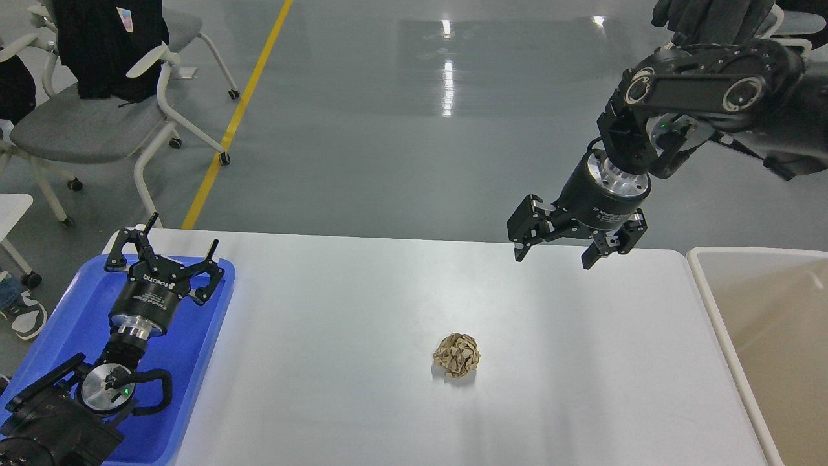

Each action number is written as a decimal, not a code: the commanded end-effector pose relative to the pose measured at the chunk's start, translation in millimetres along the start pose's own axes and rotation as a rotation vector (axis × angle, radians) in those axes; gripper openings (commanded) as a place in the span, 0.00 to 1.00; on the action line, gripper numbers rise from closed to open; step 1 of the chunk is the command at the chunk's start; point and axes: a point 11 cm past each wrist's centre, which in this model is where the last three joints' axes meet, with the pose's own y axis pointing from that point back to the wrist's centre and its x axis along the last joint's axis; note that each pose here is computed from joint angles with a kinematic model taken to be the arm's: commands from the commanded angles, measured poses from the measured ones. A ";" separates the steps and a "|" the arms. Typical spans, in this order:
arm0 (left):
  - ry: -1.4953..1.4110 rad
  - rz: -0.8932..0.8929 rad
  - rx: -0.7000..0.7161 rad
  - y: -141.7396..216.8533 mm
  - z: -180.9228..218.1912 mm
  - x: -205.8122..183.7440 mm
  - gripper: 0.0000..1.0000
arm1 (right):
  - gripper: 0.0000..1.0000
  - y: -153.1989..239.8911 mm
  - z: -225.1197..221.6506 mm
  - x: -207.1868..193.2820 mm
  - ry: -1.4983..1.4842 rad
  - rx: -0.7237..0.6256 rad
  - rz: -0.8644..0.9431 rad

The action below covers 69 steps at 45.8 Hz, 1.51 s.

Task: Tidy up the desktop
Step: 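Move the open right gripper toward the crumpled paper ball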

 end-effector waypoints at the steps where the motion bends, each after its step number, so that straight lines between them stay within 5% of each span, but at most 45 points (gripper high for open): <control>1: 0.000 0.000 0.001 0.1 -0.1 0.1 0.99 | 1.00 -0.6 -10.6 -0.1 0.024 0.000 0.003; 16: 0.000 0.000 0.001 0.1 -0.1 0.1 0.99 | 1.00 0.3 -13.3 9.5 0.021 0.001 0.034; 41: 0.000 -0.001 -0.001 -0.5 0.3 -0.4 0.99 | 1.00 -17.3 -81.1 18.1 0.137 0.027 0.094; 69: 0.000 0.000 0.001 0.1 -0.1 0.0 0.99 | 1.00 -44.5 -68.4 32.6 0.026 0.119 0.108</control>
